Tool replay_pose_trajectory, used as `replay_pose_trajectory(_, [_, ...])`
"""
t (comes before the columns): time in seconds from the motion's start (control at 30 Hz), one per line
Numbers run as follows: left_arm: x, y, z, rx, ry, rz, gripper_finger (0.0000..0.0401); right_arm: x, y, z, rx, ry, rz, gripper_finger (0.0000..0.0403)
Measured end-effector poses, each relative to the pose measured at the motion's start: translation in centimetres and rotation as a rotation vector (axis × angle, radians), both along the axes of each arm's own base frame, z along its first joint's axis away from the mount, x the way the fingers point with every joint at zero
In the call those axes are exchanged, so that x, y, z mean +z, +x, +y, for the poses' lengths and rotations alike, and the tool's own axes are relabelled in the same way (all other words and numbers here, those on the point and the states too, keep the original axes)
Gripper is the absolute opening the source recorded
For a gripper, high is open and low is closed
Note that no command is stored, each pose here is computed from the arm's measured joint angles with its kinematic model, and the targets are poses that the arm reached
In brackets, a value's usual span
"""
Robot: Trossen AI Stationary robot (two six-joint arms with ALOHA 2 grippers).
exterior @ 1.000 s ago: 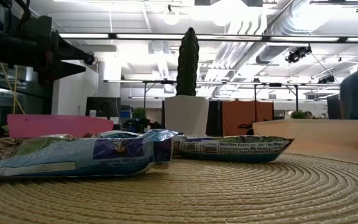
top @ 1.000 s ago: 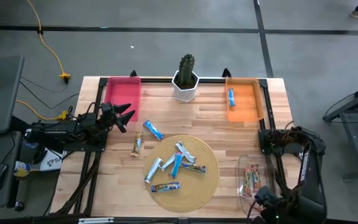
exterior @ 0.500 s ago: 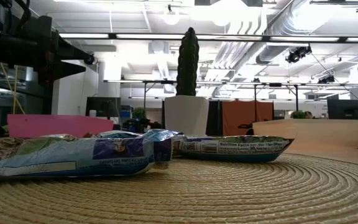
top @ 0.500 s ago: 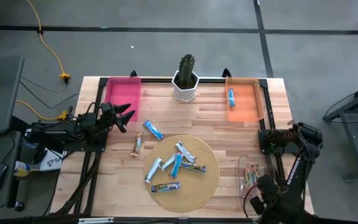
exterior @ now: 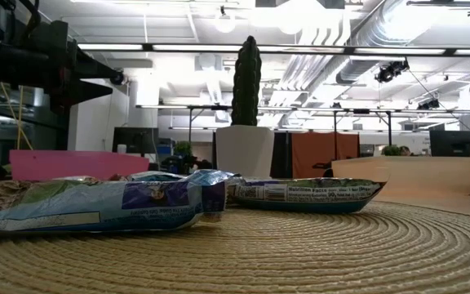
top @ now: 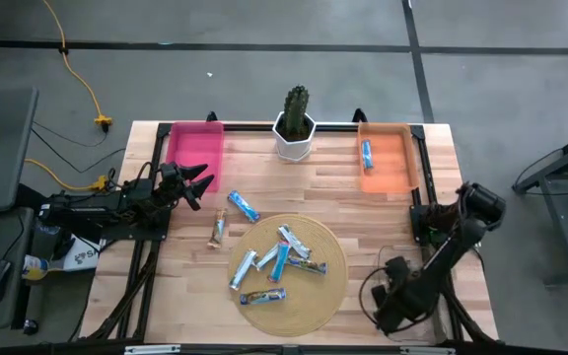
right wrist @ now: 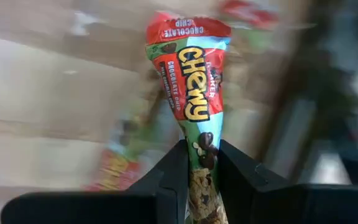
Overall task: Pick and place Granola Bars by type
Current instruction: Put the red granola bar into the transparent bin, then put the yellow granola bar into the orange bin
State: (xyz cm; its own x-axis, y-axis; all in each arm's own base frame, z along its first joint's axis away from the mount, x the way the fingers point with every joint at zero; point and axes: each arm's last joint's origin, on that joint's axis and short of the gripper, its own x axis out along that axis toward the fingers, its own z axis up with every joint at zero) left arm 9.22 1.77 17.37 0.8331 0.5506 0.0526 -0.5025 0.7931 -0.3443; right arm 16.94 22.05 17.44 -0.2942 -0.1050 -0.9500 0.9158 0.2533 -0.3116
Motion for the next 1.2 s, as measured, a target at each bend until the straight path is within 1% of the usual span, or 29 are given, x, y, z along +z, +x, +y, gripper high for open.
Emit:
replay_pose_trajectory(0.07, [0.0,0.0,0.0,0.0,0.0,0.0,0.0245,-0.8,0.5,-0.3,-0.005,0.025,-0.037,0.0062])
replay_pose_trajectory(0.17, [0.0,0.0,0.0,0.0,0.0,0.0,0.0245,-1.2,1.1,-0.8,-0.009,0.031,-0.063,0.0062])
replay_pose_trajectory(0.3, [0.0,0.0,0.0,0.0,0.0,0.0,0.0245,-1.0,1.0,-1.1,-0.016,0.011,-0.04,0.0068])
replay_pose_trajectory(0.43, [0.0,0.0,0.0,0.0,0.0,0.0,0.0245,-0.8,0.7,-1.1,-0.015,0.001,-0.012,0.0088])
replay_pose_trajectory(0.7, [0.0,0.0,0.0,0.0,0.0,0.0,0.0245,0.1,-0.1,-1.1,-0.002,0.017,0.01,0.0141])
replay_pose_trajectory(0.87, [0.0,0.0,0.0,0.0,0.0,0.0,0.0245,1.7,-0.9,-1.7,-0.001,0.023,0.008,0.0166])
replay_pose_trajectory(0.97, [0.0,0.0,0.0,0.0,0.0,0.0,0.0245,3.0,-1.3,-2.3,0.004,0.042,-0.013,0.0173])
replay_pose_trajectory(1.2, [0.0,0.0,0.0,0.0,0.0,0.0,0.0245,7.0,-2.7,-4.0,0.039,0.162,-0.15,0.0174])
